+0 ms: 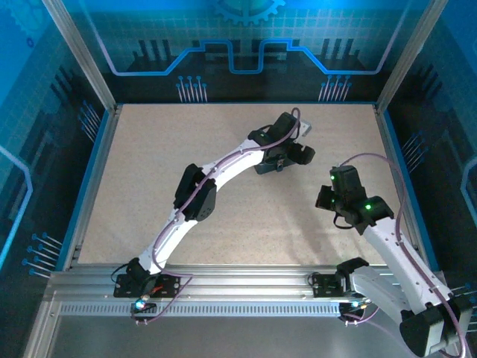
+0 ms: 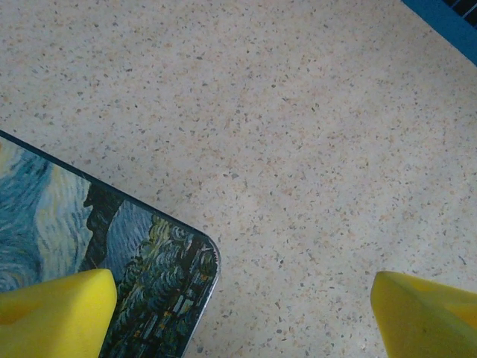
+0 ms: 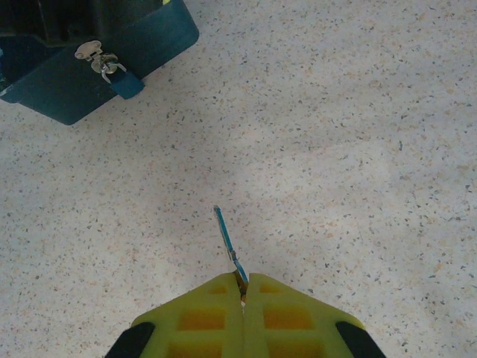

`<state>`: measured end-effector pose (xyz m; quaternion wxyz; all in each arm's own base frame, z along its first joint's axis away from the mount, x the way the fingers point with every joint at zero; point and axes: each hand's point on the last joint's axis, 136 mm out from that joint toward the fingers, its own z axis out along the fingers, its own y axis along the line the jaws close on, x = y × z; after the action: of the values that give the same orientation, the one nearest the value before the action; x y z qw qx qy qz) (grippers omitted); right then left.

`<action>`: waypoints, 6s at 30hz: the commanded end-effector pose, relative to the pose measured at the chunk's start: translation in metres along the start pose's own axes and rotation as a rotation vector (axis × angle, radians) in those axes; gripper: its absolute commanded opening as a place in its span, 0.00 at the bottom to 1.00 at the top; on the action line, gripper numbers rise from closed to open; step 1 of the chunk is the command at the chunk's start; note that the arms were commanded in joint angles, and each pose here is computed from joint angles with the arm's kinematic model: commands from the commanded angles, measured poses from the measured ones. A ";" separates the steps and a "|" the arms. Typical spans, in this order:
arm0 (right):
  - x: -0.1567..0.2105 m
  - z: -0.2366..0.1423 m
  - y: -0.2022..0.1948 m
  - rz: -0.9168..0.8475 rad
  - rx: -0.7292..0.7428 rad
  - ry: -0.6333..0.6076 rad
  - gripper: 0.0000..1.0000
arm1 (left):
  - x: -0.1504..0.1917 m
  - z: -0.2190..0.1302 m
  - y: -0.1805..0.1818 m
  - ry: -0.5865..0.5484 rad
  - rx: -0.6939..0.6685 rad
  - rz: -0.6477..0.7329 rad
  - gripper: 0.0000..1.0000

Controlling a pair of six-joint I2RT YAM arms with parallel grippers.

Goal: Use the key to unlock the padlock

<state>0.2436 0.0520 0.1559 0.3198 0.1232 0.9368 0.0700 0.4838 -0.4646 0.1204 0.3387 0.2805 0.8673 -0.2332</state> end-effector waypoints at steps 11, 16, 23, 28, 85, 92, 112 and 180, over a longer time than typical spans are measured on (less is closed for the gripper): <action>0.005 0.000 -0.004 0.036 -0.010 0.015 0.00 | 0.035 0.011 -0.010 0.117 -0.004 0.065 0.84; 0.003 -0.001 -0.005 0.039 -0.013 0.014 0.00 | 0.048 0.004 -0.014 0.158 -0.001 0.101 0.80; 0.003 0.001 -0.004 0.043 -0.024 0.021 0.00 | 0.057 -0.020 -0.017 0.163 0.002 0.104 0.78; 0.003 0.003 -0.001 0.047 -0.043 0.031 0.00 | 0.068 -0.039 -0.027 0.169 0.010 0.113 0.78; -0.041 0.134 0.144 0.056 -0.557 0.263 0.00 | 0.127 -0.122 0.060 -0.098 0.163 -0.364 0.78; -0.022 0.147 0.130 0.041 -0.470 0.310 0.00 | 0.137 -0.112 0.058 -0.104 0.185 -0.368 0.76; -0.004 0.154 0.128 -0.006 -0.423 0.351 0.00 | 0.156 -0.082 0.046 -0.040 0.210 -0.375 0.71; 0.009 0.150 0.131 -0.023 -0.429 0.363 0.00 | 0.156 -0.060 0.041 -0.089 0.128 -0.550 0.37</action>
<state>0.3799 0.1940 0.0915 0.2177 0.0196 0.9223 0.3188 0.3783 -0.3508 0.0388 0.2622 0.0657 0.8823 -0.3853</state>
